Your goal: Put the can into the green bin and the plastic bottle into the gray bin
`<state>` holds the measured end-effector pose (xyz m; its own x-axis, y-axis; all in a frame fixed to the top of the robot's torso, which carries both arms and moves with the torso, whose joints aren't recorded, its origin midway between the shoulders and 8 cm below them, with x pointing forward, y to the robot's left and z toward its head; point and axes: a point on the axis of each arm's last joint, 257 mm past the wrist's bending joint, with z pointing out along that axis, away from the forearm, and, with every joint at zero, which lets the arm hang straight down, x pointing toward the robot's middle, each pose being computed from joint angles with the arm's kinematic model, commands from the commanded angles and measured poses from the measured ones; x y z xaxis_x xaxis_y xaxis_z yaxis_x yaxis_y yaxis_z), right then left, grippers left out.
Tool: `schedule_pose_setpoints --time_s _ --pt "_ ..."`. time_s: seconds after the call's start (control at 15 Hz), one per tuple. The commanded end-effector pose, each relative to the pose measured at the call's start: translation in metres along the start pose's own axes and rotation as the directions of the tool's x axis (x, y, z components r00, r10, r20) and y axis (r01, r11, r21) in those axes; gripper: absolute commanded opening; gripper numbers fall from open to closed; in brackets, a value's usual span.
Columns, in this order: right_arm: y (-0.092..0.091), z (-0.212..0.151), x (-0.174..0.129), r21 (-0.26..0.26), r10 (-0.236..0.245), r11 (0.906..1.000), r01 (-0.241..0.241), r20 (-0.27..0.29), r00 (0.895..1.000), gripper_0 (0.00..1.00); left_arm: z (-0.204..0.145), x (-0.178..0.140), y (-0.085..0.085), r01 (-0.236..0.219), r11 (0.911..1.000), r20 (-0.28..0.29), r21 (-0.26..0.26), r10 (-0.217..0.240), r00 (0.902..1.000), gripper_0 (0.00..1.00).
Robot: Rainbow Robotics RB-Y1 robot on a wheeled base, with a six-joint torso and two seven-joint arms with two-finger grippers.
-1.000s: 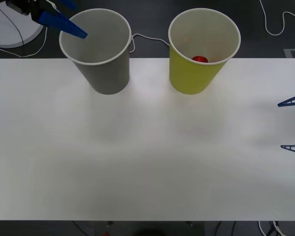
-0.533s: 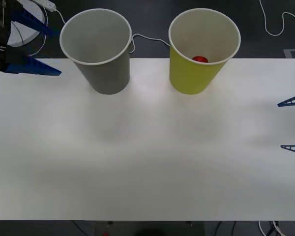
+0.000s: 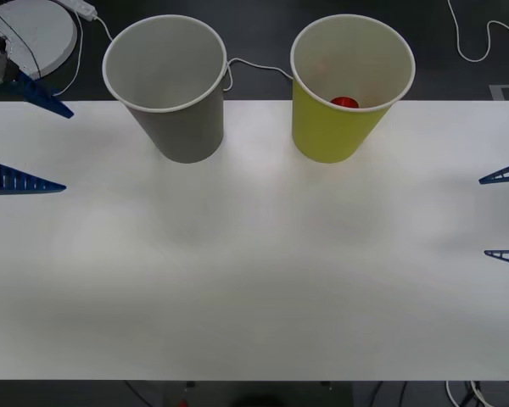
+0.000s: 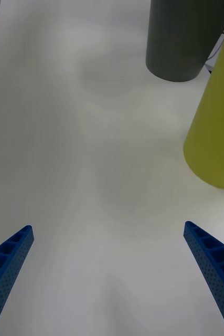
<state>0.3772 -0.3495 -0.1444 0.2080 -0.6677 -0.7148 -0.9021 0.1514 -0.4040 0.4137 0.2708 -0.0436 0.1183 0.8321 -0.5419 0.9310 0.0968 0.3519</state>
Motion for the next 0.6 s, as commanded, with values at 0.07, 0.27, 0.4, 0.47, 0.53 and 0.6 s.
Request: schedule_pose_setpoints --time_s 0.07,0.27,0.4,0.47,0.53,0.6 --pt "0.000 0.000 0.000 0.000 0.000 1.0000 0.000 0.000 1.000 1.00 0.003 0.018 -0.012 -0.045 0.9989 0.014 0.008 0.045 0.9989 1.00" --pt "0.000 0.000 0.000 0.000 0.000 1.0000 0.000 0.000 1.000 1.00 0.011 0.037 -0.027 -0.081 0.9967 0.050 0.003 0.081 0.9955 1.00" --pt "0.000 0.000 0.000 0.000 0.000 1.0000 0.000 0.000 1.000 1.00 0.017 0.051 -0.038 -0.113 0.9936 0.055 0.006 0.112 0.9921 1.00" --pt "0.000 0.000 0.000 0.000 0.000 1.0000 0.000 0.000 1.000 1.00 0.019 0.056 -0.043 -0.125 0.9921 0.060 0.008 0.125 0.9904 1.00" --pt "0.000 0.000 0.000 0.000 0.000 1.0000 0.000 0.000 1.000 1.00 0.022 0.062 -0.049 -0.135 0.9907 0.066 0.011 0.134 0.9888 1.00" --pt "0.000 0.000 0.000 0.000 0.000 1.0000 0.000 0.000 1.000 1.00 0.023 0.065 -0.052 -0.141 0.9899 0.068 0.011 0.140 0.9878 1.00"
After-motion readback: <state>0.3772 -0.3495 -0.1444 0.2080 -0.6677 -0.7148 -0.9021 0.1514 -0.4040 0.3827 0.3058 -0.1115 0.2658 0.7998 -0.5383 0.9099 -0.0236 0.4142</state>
